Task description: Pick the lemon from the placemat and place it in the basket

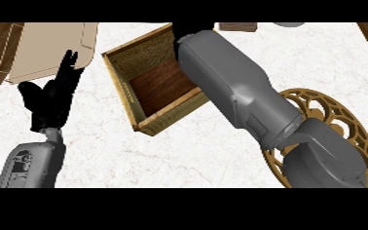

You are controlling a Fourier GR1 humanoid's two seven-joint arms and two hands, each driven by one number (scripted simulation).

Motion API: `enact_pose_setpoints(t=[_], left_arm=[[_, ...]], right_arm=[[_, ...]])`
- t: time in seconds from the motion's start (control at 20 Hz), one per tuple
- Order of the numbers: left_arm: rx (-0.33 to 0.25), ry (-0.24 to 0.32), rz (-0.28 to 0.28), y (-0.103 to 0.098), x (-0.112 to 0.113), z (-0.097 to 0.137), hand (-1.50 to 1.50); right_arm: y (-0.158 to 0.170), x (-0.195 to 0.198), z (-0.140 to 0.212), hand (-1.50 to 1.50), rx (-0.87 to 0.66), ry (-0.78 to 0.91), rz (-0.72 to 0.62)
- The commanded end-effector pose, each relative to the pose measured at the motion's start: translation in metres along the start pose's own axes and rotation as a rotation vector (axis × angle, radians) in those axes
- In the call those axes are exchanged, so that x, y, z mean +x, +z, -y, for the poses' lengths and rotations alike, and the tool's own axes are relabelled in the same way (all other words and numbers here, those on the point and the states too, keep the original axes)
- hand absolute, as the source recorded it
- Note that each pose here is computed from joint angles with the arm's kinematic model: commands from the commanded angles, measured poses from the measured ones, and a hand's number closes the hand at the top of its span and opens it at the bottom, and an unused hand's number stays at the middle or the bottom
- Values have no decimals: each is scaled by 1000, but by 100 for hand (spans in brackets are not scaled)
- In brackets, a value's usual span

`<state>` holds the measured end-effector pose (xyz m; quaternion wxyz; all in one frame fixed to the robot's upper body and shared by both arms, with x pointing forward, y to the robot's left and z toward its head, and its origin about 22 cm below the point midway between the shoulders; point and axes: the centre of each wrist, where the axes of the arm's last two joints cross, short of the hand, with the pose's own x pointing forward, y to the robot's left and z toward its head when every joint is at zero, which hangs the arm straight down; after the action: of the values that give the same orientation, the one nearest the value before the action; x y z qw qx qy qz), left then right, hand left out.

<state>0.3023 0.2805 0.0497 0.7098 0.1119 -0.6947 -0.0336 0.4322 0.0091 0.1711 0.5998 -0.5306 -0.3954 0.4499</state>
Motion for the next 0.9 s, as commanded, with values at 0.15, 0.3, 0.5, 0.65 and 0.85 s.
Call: enact_pose_setpoints(t=[0.15,0.3,0.5,0.65,0.85], left_arm=[[6,4,-2,4,2,11,0],[22,10,-5,-9,16,-5,0],[21,3,-25,15,2,-5,0],[53,14,-14,1,8,-27,0],[64,-11,-43,21,-6,-18,0]], right_arm=[[5,2,-5,-150,-115,-206,24],[24,20,35,-150,-184,-373,38],[24,20,41,-150,-229,-542,8],[20,15,58,-150,-258,-692,-45],[15,5,57,-150,-254,-797,-94]])
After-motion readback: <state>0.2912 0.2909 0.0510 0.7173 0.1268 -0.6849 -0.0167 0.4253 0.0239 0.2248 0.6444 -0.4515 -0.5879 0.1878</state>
